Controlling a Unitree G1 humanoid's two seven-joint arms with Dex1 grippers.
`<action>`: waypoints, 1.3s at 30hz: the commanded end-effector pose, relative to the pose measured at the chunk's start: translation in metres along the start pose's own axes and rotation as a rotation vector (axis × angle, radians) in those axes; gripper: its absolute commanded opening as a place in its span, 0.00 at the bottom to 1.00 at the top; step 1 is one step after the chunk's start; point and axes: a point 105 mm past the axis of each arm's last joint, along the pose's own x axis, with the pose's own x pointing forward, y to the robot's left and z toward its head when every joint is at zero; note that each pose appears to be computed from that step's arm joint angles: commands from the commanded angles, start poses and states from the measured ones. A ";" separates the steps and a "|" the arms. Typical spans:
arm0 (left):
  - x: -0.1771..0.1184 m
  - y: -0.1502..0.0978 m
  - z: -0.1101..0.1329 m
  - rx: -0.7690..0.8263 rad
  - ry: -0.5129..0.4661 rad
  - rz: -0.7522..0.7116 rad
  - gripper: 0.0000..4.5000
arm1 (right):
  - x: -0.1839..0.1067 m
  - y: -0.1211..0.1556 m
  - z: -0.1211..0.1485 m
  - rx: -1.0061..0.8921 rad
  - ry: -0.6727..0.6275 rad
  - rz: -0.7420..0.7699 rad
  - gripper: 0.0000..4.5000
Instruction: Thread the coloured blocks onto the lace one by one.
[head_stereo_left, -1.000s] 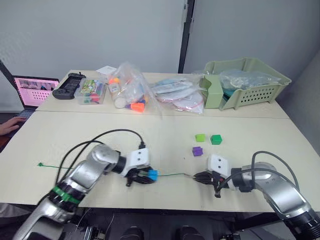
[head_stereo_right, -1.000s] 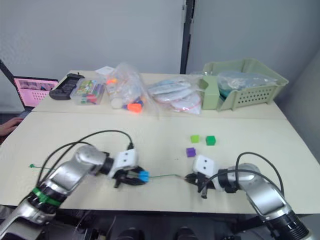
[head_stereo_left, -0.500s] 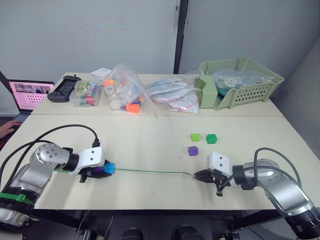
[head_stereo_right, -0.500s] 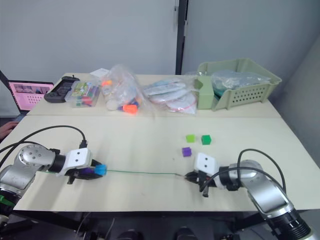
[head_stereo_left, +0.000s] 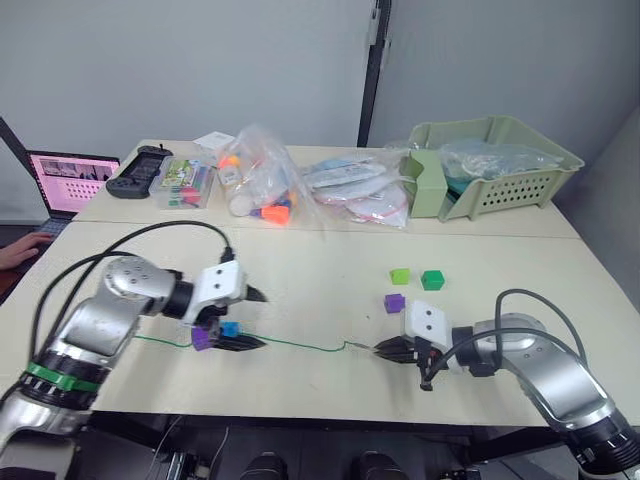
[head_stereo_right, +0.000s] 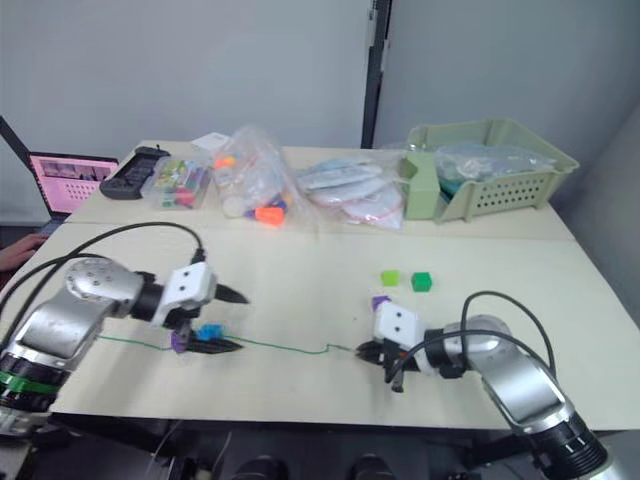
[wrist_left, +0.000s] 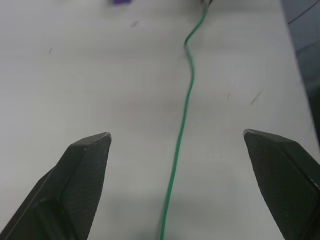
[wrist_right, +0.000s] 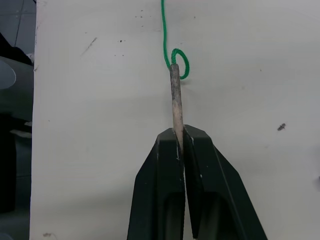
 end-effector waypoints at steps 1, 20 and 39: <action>0.041 -0.010 0.016 0.049 -0.045 -0.044 0.99 | 0.004 0.004 0.011 -0.032 0.002 0.019 0.00; 0.104 -0.010 0.033 0.095 -0.118 -0.074 0.59 | 0.010 0.004 0.010 -0.018 0.019 0.022 0.00; 0.104 -0.007 0.037 0.074 -0.139 -0.072 0.01 | 0.011 0.003 0.013 -0.003 0.014 0.018 0.00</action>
